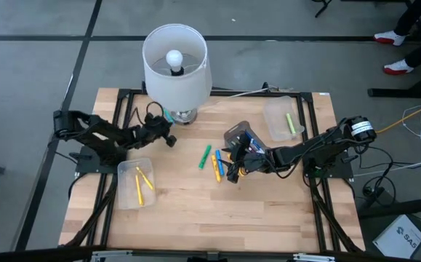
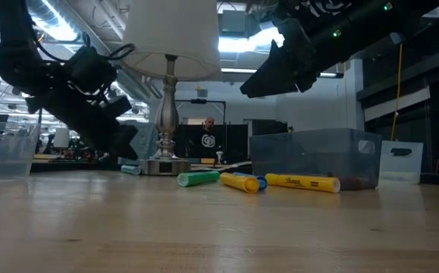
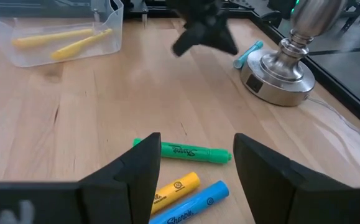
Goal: Pick & Place Markers
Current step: Put the yellow highlighter pen into the right transparent bin
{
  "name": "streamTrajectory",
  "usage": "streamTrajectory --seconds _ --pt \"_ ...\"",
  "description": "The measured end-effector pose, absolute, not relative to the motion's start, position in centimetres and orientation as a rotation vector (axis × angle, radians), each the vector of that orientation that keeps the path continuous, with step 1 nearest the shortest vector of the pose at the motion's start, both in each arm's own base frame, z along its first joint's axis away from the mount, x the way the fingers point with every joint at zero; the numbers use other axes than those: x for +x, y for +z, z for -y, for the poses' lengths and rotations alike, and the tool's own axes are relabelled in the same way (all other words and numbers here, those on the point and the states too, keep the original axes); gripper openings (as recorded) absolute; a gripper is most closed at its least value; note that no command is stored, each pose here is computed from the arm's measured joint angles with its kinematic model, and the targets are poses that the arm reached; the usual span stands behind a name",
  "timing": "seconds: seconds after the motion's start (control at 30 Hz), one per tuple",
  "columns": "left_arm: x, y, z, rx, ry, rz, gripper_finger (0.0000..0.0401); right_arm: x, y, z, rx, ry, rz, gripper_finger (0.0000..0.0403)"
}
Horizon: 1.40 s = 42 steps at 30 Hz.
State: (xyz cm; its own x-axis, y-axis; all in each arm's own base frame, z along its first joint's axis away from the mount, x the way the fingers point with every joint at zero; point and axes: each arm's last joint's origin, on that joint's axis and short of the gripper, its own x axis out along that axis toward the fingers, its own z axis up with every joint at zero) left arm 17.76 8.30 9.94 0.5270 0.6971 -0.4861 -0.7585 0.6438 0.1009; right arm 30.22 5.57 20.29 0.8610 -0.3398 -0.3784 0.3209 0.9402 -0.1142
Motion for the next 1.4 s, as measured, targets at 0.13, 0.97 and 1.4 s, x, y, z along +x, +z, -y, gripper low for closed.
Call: streamTrajectory --seconds 0.13,0.97,1.4 --pt "18.1 9.5 -6.1 -0.095 0.761 -0.546 0.0002 30.2 20.3 -5.6 -0.047 -0.347 -0.406 0.02" --pt "23.2 14.2 1.6 0.094 -0.003 -0.24 0.0013 33.8 20.8 -7.6 0.291 -0.483 -0.923 0.02" --pt "24.7 15.5 3.6 0.123 -0.216 -0.245 0.0064 33.7 19.1 -7.7 0.395 -0.703 -1.123 0.02"
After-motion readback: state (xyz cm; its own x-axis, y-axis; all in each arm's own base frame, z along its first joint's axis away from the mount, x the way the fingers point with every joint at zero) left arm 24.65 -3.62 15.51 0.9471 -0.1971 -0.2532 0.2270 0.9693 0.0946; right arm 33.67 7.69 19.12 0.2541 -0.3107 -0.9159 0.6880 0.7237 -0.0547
